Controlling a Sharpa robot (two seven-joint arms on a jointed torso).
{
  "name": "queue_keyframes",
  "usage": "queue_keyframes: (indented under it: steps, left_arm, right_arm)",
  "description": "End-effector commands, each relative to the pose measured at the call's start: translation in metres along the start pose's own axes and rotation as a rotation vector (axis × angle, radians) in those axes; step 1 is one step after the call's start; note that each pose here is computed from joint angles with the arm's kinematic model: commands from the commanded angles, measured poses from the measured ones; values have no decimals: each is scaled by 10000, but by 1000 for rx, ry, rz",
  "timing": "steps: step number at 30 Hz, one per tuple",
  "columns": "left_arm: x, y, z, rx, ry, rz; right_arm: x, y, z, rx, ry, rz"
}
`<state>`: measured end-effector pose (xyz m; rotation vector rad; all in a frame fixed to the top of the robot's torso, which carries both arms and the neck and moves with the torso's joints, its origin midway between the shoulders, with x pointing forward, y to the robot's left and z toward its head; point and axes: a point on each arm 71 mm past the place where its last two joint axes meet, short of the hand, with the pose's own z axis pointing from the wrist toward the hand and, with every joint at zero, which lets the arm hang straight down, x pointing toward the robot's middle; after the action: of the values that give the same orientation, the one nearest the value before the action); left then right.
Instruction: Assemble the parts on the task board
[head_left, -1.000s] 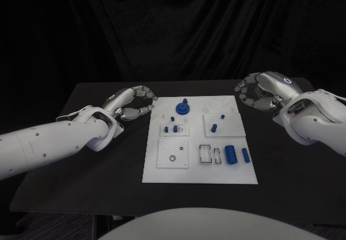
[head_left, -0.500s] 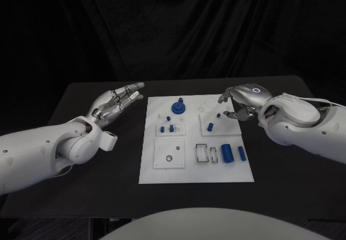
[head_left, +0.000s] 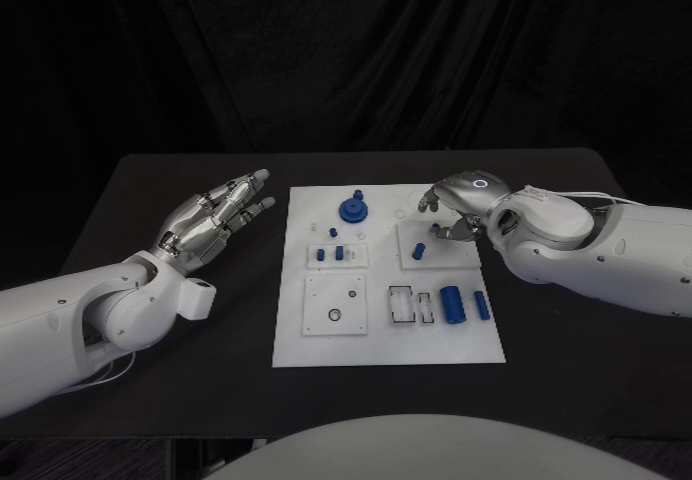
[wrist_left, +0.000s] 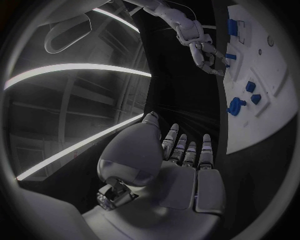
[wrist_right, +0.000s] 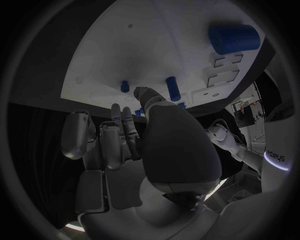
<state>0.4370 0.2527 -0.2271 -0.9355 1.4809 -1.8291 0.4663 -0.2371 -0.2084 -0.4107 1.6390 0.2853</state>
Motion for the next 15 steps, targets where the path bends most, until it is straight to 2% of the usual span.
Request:
queue_keyframes:
  steps: [1, 15]
  left_arm:
    - [33, -74, -5, 100, 26, -58]
    - [83, -44, -13, 73, 44, -77]
  right_arm:
    - [39, -12, 7, 19, 12, -20]
    - [99, -24, 11, 28, 12, -16]
